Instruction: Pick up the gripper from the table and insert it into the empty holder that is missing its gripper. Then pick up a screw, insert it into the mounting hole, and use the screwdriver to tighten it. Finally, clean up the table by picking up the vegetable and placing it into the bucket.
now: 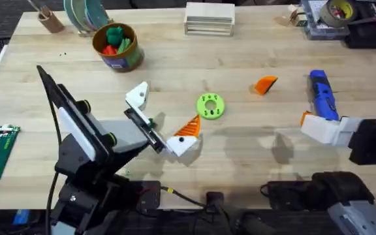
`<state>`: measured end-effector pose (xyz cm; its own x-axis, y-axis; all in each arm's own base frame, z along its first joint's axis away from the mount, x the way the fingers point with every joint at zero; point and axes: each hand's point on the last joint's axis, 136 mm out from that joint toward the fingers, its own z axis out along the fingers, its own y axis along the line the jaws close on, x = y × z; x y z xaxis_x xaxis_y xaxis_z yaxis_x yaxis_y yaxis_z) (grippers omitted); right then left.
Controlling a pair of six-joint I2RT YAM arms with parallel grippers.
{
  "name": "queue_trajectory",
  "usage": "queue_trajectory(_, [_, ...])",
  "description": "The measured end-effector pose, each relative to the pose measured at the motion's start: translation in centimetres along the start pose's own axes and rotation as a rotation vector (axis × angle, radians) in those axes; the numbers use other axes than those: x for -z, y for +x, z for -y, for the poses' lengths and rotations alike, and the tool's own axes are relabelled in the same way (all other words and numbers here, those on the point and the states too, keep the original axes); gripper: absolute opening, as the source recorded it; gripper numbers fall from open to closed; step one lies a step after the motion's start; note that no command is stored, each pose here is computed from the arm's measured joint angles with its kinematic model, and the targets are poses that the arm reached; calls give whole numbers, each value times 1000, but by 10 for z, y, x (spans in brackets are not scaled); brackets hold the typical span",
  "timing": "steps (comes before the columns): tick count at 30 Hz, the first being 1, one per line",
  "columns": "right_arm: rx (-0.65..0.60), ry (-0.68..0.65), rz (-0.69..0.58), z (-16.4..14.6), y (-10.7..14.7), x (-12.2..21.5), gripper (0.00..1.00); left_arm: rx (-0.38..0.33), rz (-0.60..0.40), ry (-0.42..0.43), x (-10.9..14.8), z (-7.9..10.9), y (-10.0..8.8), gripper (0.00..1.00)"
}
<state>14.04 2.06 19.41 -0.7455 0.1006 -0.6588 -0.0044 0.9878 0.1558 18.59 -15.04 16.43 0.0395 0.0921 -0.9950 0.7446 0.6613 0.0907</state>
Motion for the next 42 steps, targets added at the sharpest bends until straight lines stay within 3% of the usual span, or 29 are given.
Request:
queue_trajectory(6, [0, 19, 2, 3, 0, 0, 992, 0, 2, 14, 0, 2, 0, 992])
queue_trajectory(12, [0, 20, 2, 3, 0, 0, 992, 4, 12, 116, 1, 20, -2, 993])
queue_trajectory(20, [3, 17, 30, 3, -7, 0, 991, 145, 5, 197, 3, 33, -3, 993])
queue_trajectory(27, [-52, -56, 224, -10, -55, 7, 992, 233, -3, 207, 4, 35, -3, 994])
queue_trajectory(35, [-194, -106, 210, -16, -54, 7, 992, 254, -5, 209, 4, 36, -3, 993])
queue_trajectory(42, [-73, -85, 121, -16, -55, -10, 993, 258, -7, 210, 4, 36, -3, 993])
